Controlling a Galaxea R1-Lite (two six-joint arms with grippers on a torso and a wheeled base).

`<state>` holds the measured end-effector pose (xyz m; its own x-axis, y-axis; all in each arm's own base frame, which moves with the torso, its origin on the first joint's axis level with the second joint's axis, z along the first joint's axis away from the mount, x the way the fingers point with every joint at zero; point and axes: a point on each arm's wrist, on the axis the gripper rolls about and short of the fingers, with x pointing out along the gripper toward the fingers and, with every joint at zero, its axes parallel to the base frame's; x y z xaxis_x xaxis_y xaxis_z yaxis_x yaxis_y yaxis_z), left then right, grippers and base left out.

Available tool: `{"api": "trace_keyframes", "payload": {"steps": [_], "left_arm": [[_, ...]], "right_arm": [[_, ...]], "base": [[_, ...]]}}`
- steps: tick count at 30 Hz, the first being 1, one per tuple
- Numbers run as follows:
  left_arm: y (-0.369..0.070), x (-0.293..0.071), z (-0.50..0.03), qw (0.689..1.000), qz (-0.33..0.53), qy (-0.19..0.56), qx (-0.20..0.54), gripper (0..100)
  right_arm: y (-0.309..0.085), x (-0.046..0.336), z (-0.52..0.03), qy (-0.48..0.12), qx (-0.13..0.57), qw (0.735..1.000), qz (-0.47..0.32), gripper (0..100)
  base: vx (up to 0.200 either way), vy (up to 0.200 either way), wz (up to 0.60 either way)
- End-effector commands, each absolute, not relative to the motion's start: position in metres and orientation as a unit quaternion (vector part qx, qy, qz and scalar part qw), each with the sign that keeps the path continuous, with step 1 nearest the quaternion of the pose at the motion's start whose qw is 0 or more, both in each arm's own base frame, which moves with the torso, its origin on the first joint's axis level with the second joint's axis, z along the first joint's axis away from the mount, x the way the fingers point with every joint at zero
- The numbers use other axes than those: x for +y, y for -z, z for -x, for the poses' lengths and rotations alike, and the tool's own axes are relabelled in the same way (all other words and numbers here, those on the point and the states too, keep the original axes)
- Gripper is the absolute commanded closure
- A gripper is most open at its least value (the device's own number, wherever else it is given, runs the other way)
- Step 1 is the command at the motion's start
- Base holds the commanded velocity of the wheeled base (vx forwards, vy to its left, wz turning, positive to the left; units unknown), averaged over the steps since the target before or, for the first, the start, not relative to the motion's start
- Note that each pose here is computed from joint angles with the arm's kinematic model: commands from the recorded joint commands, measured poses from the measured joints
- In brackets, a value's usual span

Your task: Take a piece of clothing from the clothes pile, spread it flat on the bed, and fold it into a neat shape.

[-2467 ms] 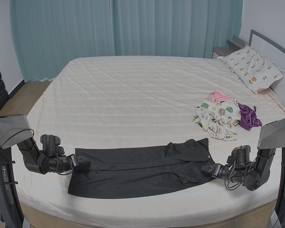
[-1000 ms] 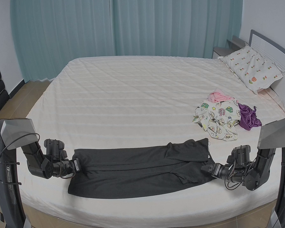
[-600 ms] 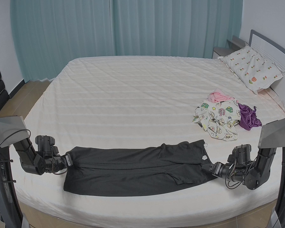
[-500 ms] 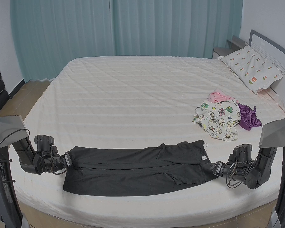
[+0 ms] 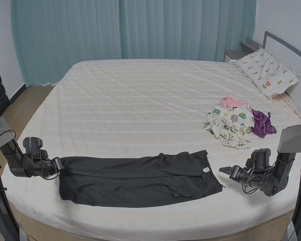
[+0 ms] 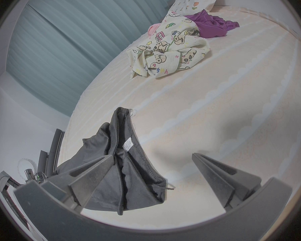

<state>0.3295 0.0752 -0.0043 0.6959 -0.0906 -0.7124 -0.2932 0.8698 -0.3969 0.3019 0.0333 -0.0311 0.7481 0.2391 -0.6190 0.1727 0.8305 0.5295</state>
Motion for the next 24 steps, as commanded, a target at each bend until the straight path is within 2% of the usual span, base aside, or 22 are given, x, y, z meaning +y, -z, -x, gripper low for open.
{"api": "trace_keyframes", "payload": {"steps": [1, 6, 10, 17, 24], "left_arm": [[-0.020, 0.085, -0.328, 0.884, 0.257, -0.070, 0.384, 100], [-0.024, 0.074, -0.327, 0.879, 0.255, -0.067, 0.397, 100], [-0.034, 0.052, -0.327, 0.875, 0.276, -0.063, 0.394, 100], [-0.036, 0.009, -0.328, 0.869, 0.252, -0.067, 0.421, 100], [-0.048, -0.027, -0.331, 0.862, 0.252, -0.067, 0.435, 100]], "right_arm": [[0.028, 0.025, -0.307, -0.012, 0.344, 0.888, -0.306, 0], [0.028, 0.022, -0.308, -0.016, 0.342, 0.886, -0.311, 0], [0.029, 0.022, -0.308, -0.016, 0.345, 0.885, -0.312, 0], [0.030, 0.022, -0.308, -0.016, 0.346, 0.885, -0.312, 0], [0.031, 0.022, -0.308, -0.022, 0.349, 0.883, -0.314, 0]], "base": [[0.000, 0.000, 0.00], [0.000, 0.000, 0.00], [0.000, 0.000, 0.00], [0.000, 0.000, 0.00], [0.000, -0.200, 0.00]]}}
